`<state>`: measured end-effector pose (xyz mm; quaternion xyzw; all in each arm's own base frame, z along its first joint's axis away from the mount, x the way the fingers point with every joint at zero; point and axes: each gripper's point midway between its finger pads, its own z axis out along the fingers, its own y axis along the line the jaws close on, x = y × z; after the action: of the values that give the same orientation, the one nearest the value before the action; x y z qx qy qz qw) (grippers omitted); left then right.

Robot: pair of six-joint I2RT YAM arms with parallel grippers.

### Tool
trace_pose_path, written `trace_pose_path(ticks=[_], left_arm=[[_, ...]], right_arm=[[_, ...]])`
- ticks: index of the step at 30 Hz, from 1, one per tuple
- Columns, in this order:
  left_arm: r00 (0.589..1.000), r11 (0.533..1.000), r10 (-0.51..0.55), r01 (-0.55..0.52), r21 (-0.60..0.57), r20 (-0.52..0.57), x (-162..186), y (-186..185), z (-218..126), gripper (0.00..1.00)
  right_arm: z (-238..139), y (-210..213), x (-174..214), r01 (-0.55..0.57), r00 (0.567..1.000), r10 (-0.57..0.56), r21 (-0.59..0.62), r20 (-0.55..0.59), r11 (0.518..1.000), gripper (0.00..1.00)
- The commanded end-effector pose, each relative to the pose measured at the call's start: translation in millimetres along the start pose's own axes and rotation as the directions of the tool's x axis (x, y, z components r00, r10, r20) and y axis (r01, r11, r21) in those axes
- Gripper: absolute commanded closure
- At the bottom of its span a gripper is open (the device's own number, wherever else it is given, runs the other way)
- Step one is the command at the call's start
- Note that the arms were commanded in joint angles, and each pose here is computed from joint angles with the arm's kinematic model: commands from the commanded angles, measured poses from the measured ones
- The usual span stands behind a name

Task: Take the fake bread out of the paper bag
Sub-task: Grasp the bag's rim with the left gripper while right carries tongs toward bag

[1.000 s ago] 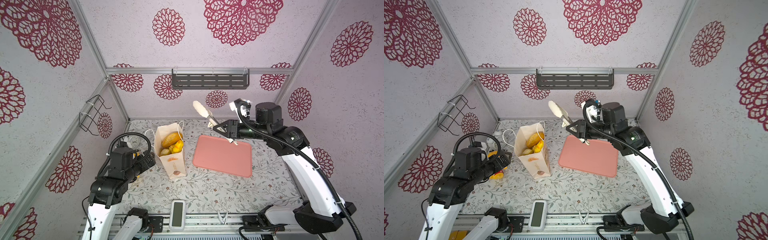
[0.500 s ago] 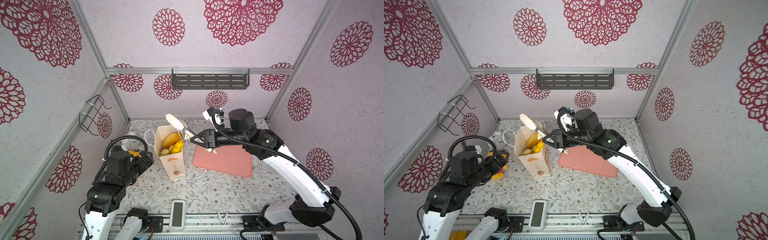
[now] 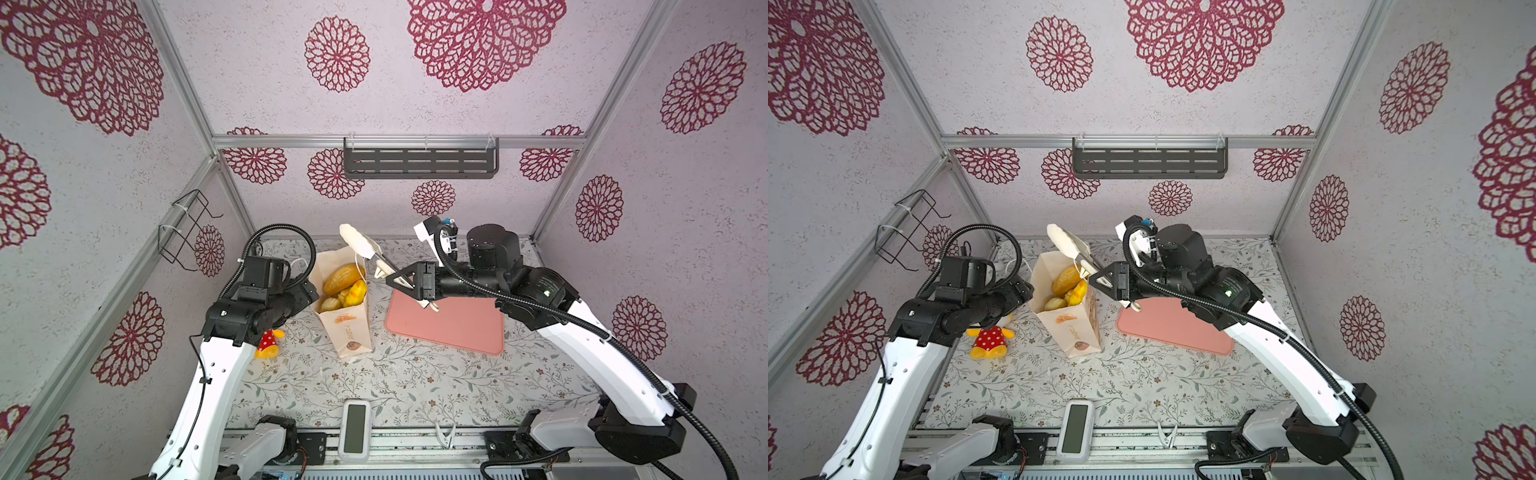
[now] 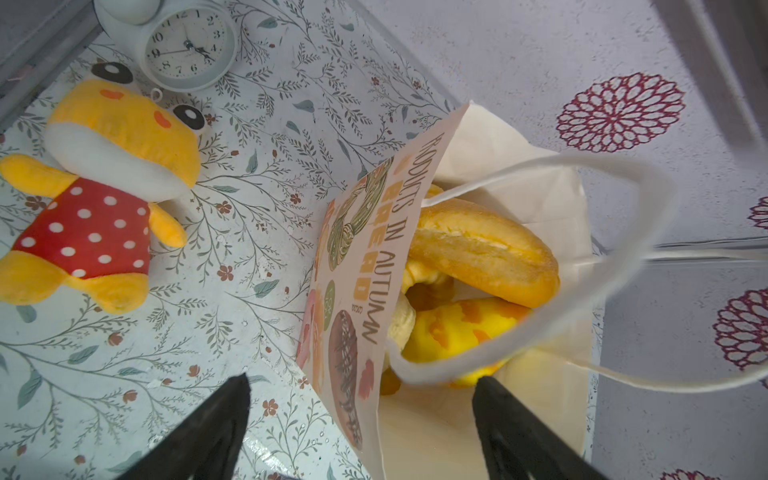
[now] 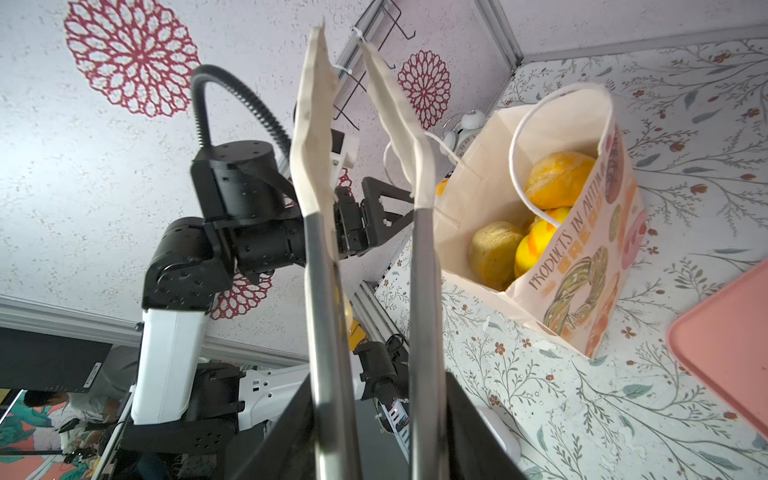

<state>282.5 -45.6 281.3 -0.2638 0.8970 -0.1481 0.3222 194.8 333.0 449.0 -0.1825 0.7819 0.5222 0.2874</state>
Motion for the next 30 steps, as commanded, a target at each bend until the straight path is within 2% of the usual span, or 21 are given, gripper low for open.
trace_pose_path(ticks=[1, 13, 16, 20, 30], left_arm=[[0.999, 0.999, 0.043, -0.042, -0.002, 0.017, -4.4, -1.6, 2.7, 0.15], [0.998, 0.997, 0.067, -0.066, 0.031, -0.009, -1.8, -10.0, 28.7, 0.37], [0.998, 0.997, 0.068, -0.068, 0.040, -0.012, -0.3, -10.8, 32.7, 0.45], [0.997, 0.995, 0.074, -0.073, 0.061, -0.010, 0.9, -13.4, 36.0, 0.62], [0.996, 0.994, 0.093, -0.092, 0.056, -0.014, 2.3, -12.0, 43.9, 0.81]], right_arm=[[-23.7, 15.6, -12.3, 0.045, 0.995, -0.043, -0.020, 0.090, 0.999, 0.56], [-29.2, 5.6, -5.8, 0.035, 0.995, -0.036, 0.015, 0.096, 0.999, 0.56], [-28.1, 4.2, -4.7, 0.033, 0.995, -0.035, 0.018, 0.093, 0.999, 0.56], [-25.3, 1.5, -3.6, 0.024, 0.995, -0.026, 0.019, 0.092, 1.000, 0.56], [-21.5, -2.3, -4.0, 0.016, 0.995, -0.018, 0.026, 0.093, 1.000, 0.56]])
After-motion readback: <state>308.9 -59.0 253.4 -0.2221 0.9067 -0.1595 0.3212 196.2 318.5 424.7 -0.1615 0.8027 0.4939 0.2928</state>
